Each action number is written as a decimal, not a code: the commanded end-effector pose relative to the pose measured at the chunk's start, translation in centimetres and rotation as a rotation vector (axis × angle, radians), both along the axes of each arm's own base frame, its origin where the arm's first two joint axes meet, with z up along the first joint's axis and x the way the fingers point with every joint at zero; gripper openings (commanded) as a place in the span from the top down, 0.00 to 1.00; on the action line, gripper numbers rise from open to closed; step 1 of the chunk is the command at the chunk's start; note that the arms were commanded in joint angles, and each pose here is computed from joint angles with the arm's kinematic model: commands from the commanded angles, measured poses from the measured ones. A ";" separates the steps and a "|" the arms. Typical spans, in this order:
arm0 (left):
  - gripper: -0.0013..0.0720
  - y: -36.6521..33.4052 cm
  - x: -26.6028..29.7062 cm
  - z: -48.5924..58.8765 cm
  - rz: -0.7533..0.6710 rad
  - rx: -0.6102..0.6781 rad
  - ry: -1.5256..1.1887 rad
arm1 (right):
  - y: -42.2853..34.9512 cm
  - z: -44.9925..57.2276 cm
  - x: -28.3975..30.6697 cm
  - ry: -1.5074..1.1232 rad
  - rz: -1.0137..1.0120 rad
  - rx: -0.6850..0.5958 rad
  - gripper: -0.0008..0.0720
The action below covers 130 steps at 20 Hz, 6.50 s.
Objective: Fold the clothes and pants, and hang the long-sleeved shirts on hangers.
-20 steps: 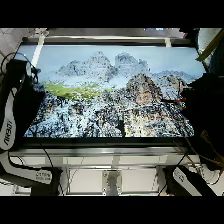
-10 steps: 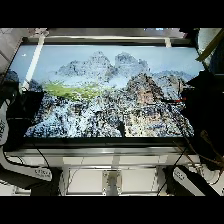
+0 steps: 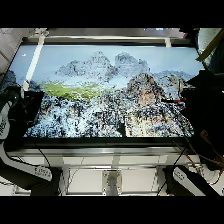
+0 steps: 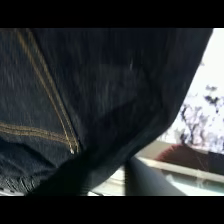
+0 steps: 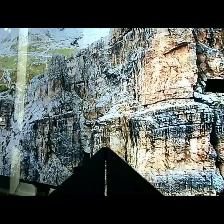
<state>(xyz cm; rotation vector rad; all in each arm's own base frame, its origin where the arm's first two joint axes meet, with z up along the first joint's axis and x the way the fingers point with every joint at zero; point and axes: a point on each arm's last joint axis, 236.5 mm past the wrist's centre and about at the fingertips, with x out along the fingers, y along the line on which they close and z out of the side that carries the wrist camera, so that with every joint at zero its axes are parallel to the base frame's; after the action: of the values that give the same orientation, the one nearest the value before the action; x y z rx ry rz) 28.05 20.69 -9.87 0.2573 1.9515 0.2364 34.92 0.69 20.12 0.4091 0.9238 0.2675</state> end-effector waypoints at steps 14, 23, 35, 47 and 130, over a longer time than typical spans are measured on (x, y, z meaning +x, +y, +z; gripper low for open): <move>0.95 -30.5 12.9 5.4 -0.332 -0.495 -0.415 | -2.5 -1.3 -0.2 0.033 -0.042 -0.109 0.97; 0.55 -61.8 15.6 16.8 -0.653 -0.922 -1.175 | -4.2 -1.7 0.3 0.006 -0.047 -0.198 0.96; 0.43 -28.5 15.2 7.1 -0.070 -0.524 -0.687 | 9.7 -17.9 -3.6 0.284 0.171 0.089 0.60; 0.40 -28.1 17.7 0.5 0.207 -0.738 -0.758 | 19.7 -21.7 -2.7 0.157 0.241 0.060 0.18; 0.26 -23.6 0.3 0.3 0.806 -0.739 -0.753 | 19.4 -20.7 -7.8 0.196 0.126 0.309 0.32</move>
<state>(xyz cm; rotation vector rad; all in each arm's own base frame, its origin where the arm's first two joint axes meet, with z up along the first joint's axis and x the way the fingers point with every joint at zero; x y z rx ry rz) 27.31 -3.98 -9.34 -0.9947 1.2296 0.0449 26.79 19.85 -0.66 0.6683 1.1301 0.5013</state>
